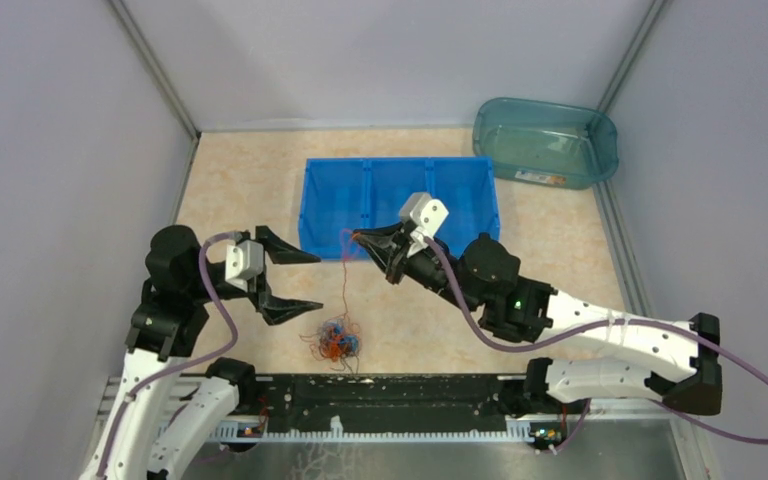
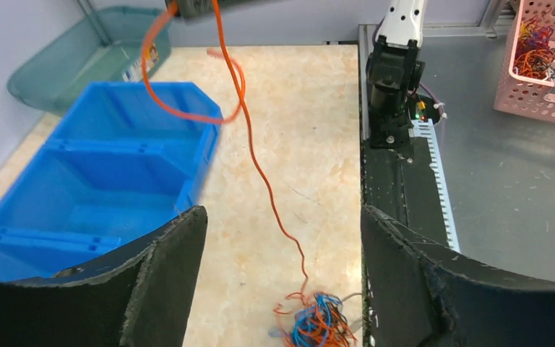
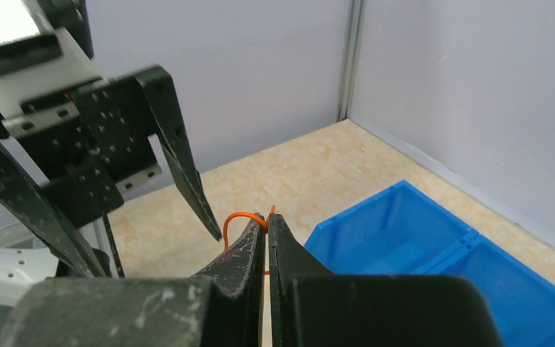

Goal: Untangle the cables

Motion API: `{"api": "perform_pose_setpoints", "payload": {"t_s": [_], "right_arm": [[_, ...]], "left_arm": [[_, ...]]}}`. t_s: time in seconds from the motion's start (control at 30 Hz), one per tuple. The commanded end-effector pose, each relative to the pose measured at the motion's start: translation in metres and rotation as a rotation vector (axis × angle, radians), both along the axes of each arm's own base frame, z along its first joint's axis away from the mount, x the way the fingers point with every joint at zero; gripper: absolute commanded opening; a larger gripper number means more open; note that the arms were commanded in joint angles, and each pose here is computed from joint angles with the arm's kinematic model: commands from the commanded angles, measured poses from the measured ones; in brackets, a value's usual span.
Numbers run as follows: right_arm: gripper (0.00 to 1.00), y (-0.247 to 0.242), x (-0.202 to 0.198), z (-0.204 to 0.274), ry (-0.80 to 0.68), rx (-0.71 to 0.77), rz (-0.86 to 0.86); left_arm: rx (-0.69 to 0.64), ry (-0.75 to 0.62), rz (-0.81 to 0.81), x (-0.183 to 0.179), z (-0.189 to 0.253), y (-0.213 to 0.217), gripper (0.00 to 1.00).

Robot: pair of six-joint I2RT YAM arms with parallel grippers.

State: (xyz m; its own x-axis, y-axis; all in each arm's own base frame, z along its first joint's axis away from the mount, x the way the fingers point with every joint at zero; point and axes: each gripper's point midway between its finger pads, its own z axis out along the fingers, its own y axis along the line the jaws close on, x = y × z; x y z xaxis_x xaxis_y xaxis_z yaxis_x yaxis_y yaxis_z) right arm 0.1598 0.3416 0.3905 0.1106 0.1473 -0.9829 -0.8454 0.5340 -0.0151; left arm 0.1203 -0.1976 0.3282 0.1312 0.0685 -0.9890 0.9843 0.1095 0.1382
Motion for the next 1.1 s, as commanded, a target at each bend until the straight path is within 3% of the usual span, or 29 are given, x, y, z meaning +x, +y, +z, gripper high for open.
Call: {"api": "perform_pose_setpoints", "payload": {"t_s": [0.0, 0.2, 0.5, 0.6, 0.73, 0.8, 0.93, 0.97, 1.03, 1.07], "right_arm": [[0.00, 0.004, -0.008, 0.045, 0.008, 0.083, 0.040], [0.00, 0.021, -0.013, 0.092, 0.024, 0.184, 0.102], [0.00, 0.045, -0.019, 0.118, 0.055, 0.291, 0.180], [0.00, 0.045, -0.018, 0.121, 0.056, 0.308, 0.177], [0.00, 0.038, -0.014, 0.116, 0.055, 0.295, 0.142], [0.00, 0.031, -0.011, 0.112, 0.054, 0.292, 0.113], [0.00, 0.023, -0.009, 0.090, 0.072, 0.235, 0.085], [0.04, 0.022, -0.010, 0.080, 0.086, 0.211, 0.090], [0.35, 0.019, -0.015, 0.059, 0.113, 0.175, 0.114], [0.46, 0.017, -0.017, 0.047, 0.133, 0.162, 0.120]], "left_arm": [[0.003, 0.054, -0.001, 0.002, -0.012, -0.002, 0.85], [-0.082, 0.177, -0.017, 0.008, -0.009, -0.011, 0.85], [-0.088, 0.320, -0.105, 0.001, -0.021, -0.030, 0.76], [-0.084, 0.326, -0.111, 0.000, -0.026, -0.031, 0.60], [-0.077, 0.293, -0.113, -0.003, -0.026, -0.029, 0.18], [-0.063, 0.274, -0.100, -0.004, -0.026, -0.027, 0.05], [-0.073, 0.204, -0.065, 0.000, -0.012, -0.025, 0.00], [-0.080, 0.178, -0.056, 0.002, -0.004, -0.025, 0.00], [-0.093, 0.137, -0.047, 0.006, 0.013, -0.025, 0.00], [-0.099, 0.123, -0.051, 0.007, 0.021, -0.026, 0.00]]}}
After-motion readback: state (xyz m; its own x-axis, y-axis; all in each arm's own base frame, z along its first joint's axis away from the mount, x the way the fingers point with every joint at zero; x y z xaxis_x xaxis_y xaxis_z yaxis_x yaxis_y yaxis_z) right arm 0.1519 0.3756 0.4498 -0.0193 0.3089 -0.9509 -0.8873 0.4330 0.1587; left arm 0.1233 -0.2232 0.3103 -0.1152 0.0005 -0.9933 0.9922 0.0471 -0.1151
